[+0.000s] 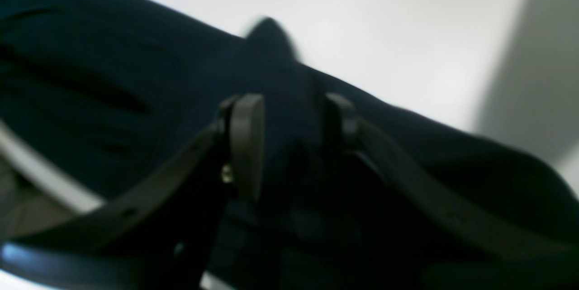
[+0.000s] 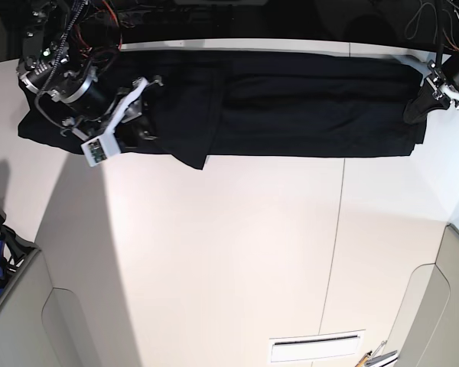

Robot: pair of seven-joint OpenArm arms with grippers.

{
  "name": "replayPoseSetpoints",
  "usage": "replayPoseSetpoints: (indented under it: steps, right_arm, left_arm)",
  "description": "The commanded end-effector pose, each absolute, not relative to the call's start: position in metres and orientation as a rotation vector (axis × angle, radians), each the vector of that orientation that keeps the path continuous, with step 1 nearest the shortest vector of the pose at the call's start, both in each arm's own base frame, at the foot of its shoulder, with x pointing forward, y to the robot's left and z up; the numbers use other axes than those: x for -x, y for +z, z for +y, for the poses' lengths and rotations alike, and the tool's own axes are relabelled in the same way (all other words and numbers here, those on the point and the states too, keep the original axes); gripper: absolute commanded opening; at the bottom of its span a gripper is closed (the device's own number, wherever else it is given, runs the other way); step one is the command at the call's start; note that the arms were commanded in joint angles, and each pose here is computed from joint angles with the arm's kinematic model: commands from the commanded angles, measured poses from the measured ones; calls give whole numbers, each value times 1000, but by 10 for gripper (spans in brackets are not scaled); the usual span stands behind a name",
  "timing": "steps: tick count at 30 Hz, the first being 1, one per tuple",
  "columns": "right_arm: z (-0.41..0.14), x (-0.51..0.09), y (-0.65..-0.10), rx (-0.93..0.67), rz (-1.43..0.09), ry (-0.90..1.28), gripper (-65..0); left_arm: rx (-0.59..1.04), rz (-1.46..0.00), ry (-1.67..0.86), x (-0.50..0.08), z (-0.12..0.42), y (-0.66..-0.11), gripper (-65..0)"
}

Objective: Fold the T-shirt properly
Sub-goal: 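Hold the strip end with the left gripper and lift it slightly, then carry the strip end with the left gripper toward the right gripper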

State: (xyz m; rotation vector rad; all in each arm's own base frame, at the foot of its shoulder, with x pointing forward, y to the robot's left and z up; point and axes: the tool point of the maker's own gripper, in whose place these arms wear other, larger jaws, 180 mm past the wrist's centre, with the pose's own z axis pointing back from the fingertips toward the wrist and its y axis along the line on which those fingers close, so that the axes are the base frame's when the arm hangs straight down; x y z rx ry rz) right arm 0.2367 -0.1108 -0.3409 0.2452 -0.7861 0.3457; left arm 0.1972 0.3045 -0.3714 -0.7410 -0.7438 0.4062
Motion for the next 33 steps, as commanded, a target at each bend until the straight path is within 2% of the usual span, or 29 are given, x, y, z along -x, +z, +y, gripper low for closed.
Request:
replayPoseSetpoints:
  steps: [1,8,15,27,33]
  right_arm:
    - [-124,-245,-330,-209,-835,329,-429]
    - [-206,-249,-319,-4,-851,167,-429]
    - [-251,-244,-308,85,-873,63,-429]
    - [-246,-246,-302,15,-910,33,-429]
    - [-246,-245,-303,16,-905,33,-429]
  left_arm:
    - [742,-795,360,-207,307,-353,-650]
    - [772,-871,155,-218,250,-313,-650]
    - [849,-920,-31,-211,172,-279,-650]
    - [1252,-763,-234,-187,21,-269,-650]
    - [1250,-761,-322,-192,-10,-269,-650]
